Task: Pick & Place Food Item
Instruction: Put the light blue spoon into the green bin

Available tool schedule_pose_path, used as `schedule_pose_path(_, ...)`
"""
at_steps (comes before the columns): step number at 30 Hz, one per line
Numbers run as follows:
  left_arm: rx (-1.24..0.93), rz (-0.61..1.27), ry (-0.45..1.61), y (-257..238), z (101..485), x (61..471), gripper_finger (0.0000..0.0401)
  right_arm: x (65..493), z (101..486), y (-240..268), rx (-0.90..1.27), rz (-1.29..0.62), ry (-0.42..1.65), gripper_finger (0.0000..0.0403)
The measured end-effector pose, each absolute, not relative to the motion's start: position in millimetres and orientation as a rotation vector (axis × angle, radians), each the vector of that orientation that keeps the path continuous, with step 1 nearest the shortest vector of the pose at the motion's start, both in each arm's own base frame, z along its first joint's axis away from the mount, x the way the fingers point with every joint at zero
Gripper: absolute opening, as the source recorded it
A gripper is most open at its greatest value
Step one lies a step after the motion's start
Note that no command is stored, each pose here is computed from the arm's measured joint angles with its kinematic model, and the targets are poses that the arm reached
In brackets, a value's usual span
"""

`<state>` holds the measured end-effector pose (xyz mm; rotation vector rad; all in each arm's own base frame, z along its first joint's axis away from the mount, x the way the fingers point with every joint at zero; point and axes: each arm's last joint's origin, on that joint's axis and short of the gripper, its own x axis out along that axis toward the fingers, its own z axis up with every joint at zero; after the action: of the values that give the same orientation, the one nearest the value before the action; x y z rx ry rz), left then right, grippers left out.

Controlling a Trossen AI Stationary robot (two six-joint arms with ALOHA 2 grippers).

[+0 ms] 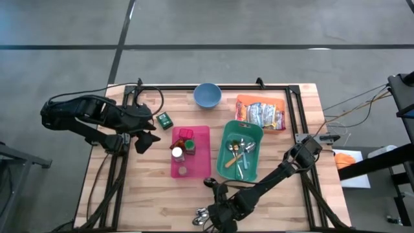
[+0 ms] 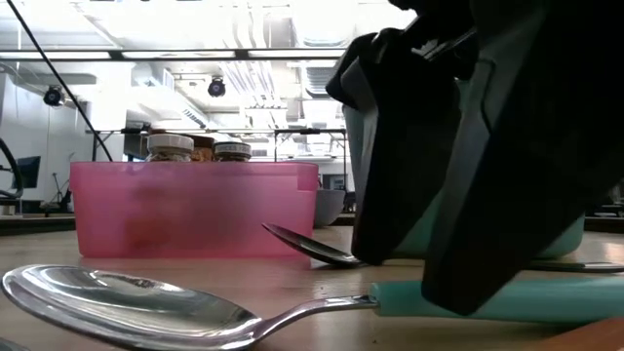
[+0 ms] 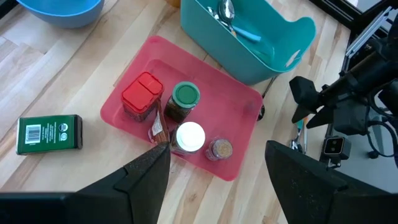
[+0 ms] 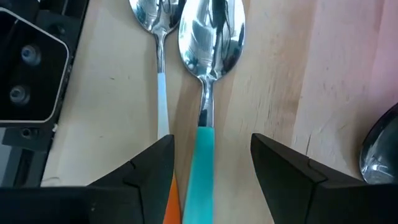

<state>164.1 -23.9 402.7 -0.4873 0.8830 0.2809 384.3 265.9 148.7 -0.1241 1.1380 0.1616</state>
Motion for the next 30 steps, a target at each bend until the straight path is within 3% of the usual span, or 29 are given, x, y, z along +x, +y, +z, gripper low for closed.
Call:
schedule_pose_path(6,-0.487,0.281,0.883,-24,403,164,0.0262,382,143,264,-0.128,0.156,1.153,0.0179)
schedule_pose_path(16,-0.487,0.281,0.883,-24,403,164,0.0262,381,139,264,-0.115,0.166,1.156,0.0033)
schedule_pose_path(30,-0.486,0.280,0.883,-24,403,164,0.0262,391,164,272,0.021,0.135,1.097,0.0033)
